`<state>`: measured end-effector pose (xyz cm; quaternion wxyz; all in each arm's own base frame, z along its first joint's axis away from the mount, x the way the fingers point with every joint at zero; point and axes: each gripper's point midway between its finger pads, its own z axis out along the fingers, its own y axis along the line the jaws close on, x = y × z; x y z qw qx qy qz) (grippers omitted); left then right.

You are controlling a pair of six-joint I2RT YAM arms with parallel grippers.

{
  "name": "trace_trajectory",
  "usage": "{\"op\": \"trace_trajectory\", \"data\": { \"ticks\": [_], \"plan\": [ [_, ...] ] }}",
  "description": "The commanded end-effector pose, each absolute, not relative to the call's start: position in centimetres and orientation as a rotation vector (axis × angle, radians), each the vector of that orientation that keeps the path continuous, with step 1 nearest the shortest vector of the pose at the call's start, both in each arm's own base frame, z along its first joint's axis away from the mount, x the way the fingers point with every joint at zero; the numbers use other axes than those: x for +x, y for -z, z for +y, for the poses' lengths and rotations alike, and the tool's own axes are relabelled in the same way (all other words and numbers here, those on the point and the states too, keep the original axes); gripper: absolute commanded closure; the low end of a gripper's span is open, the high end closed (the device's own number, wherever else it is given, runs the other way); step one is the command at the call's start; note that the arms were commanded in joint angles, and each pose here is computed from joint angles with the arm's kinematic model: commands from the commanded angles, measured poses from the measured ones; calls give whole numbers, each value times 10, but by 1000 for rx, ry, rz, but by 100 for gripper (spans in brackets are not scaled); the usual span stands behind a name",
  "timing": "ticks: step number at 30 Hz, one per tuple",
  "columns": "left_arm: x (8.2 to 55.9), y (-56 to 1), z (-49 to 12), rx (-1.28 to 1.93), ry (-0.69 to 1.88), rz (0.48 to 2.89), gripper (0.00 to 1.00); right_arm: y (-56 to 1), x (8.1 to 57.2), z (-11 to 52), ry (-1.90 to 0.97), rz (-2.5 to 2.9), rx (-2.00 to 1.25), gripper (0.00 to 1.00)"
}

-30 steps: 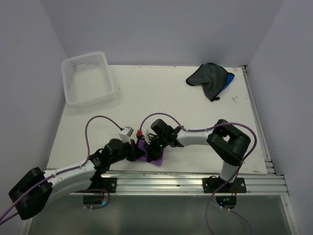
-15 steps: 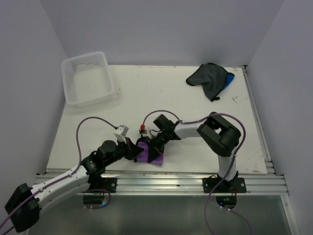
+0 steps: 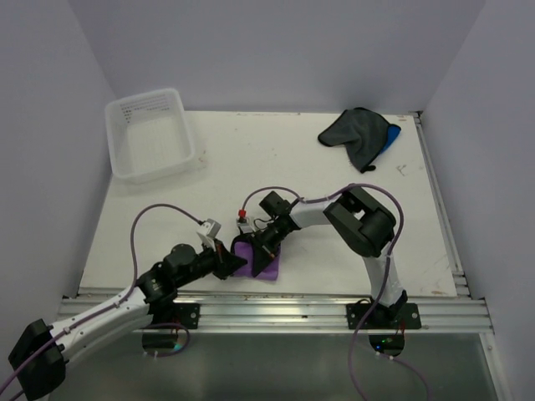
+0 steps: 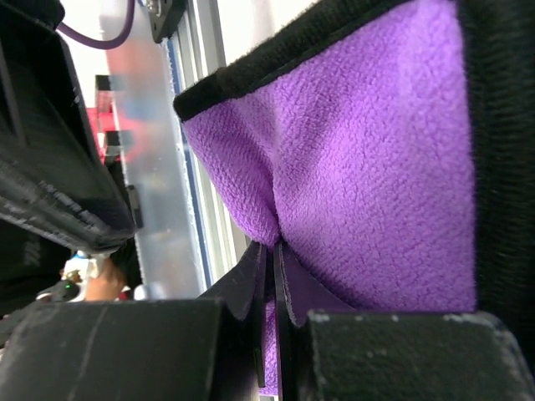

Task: Roll the towels
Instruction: Roll the towel

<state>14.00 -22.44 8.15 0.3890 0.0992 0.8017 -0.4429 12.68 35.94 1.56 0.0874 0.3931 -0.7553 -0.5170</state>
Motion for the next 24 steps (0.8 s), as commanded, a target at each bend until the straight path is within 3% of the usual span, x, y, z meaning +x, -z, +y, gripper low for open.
{"op": "trace_trajectory", "data": {
  "ticks": [1, 14, 24],
  "plan": [
    [130, -77, -229, 261, 1185, 2023, 100, -11, 130, 356, 1536, -2234, 1150, 100],
    [109, -49, -233, 274, 1165, 2107, 100, -5, 134, 357, 1583, -2172, 1114, 100],
    [106, -13, -216, 72, 1066, 2303, 100, -2, 141, 357, 1602, -2161, 1097, 100]
  ]
}}
